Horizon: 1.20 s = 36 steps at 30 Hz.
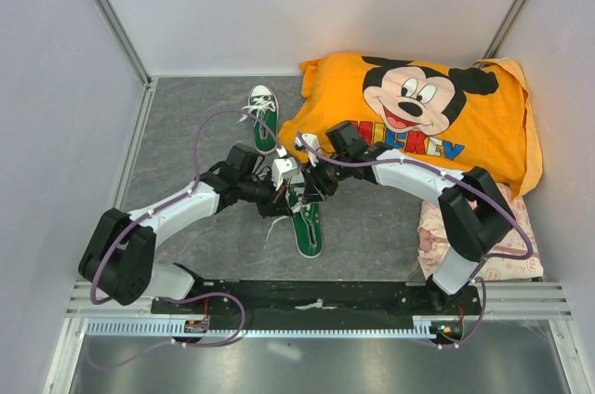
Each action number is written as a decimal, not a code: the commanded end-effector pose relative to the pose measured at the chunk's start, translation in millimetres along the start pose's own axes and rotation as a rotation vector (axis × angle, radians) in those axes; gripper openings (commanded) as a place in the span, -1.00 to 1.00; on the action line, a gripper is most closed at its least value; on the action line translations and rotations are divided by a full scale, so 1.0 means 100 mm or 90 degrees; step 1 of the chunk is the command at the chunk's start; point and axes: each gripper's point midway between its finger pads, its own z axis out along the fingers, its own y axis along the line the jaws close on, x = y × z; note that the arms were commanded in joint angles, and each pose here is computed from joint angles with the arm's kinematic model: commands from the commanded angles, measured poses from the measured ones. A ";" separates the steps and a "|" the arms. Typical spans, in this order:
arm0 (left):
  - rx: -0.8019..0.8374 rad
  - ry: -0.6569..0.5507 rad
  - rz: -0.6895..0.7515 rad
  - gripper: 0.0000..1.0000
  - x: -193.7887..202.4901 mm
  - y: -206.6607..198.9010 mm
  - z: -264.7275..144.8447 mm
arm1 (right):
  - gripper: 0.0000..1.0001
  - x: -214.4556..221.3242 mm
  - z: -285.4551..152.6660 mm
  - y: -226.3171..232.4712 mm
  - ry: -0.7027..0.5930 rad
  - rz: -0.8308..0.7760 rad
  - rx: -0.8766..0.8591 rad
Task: Tie the shoes
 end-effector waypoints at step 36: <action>0.015 -0.039 0.009 -0.97 -0.16 -0.01 0.03 | -0.56 -0.26 -0.09 0.05 -0.053 -0.021 0.009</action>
